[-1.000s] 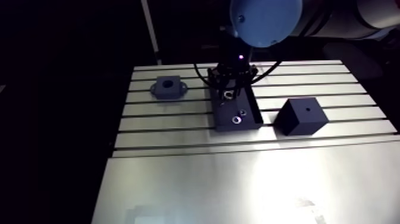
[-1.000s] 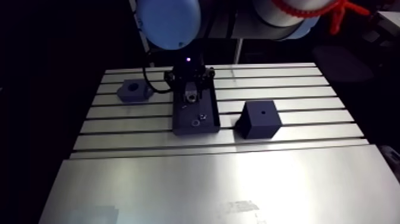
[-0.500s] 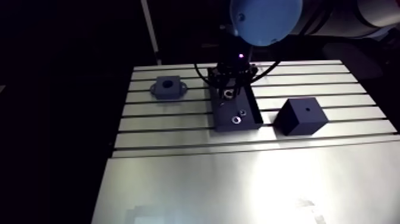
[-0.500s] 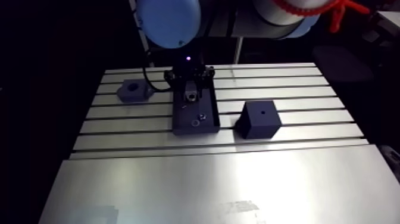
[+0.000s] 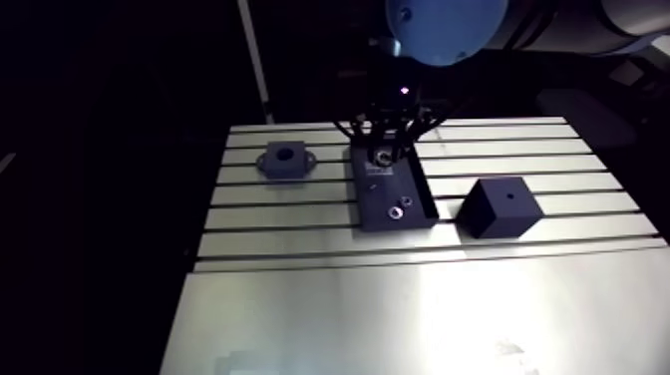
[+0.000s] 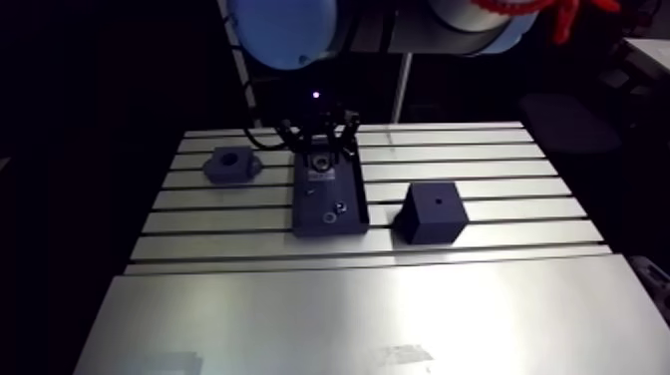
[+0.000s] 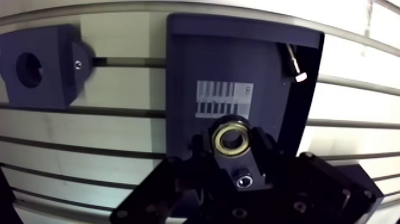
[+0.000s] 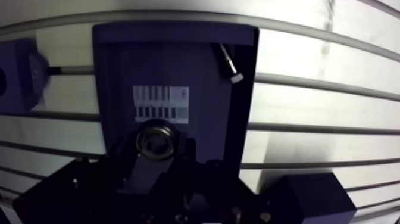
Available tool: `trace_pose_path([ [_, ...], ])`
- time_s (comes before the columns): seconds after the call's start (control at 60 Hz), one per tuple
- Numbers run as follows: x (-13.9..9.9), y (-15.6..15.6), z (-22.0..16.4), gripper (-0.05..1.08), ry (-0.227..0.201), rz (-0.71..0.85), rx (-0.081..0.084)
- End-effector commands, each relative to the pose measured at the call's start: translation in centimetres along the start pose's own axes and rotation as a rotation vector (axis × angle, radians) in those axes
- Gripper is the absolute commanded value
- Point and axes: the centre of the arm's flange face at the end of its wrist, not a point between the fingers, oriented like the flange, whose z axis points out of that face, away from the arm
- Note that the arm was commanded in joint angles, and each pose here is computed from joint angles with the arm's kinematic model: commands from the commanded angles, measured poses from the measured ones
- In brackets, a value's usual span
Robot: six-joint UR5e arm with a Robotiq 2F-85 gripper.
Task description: Pick up the bearing and press it into the housing until flush.
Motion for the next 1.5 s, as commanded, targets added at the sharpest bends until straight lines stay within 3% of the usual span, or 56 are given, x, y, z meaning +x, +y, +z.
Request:
trace_pose_path([
  [0.017, 0.0, -0.2, -3.3, 0.58, -0.006, 0.009, 0.001],
  [0.117, 0.2, -0.3, -5.4, 0.58, -0.019, 0.041, 0.003],
  [0.433, 0.9, -3.5, -11.5, 0.58, 0.020, 0.045, -0.007],
  [0.583, 1.5, -4.7, -13.6, 0.58, 0.036, 0.058, -0.003],
  [0.733, 1.4, -6.9, -13.8, 0.58, 0.043, 0.032, -0.010],
  [0.8, 1.6, -7.4, -13.8, 0.58, 0.046, 0.026, 0.000],
  [0.883, 1.6, -8.1, -13.8, 0.58, 0.049, 0.018, -0.001],
  [1.383, 3.8, -14.1, -10.5, 0.58, 0.058, -0.068, -0.002],
  [1.5, 4.1, -15.6, -8.9, 0.58, 0.046, -0.093, -0.008],
])
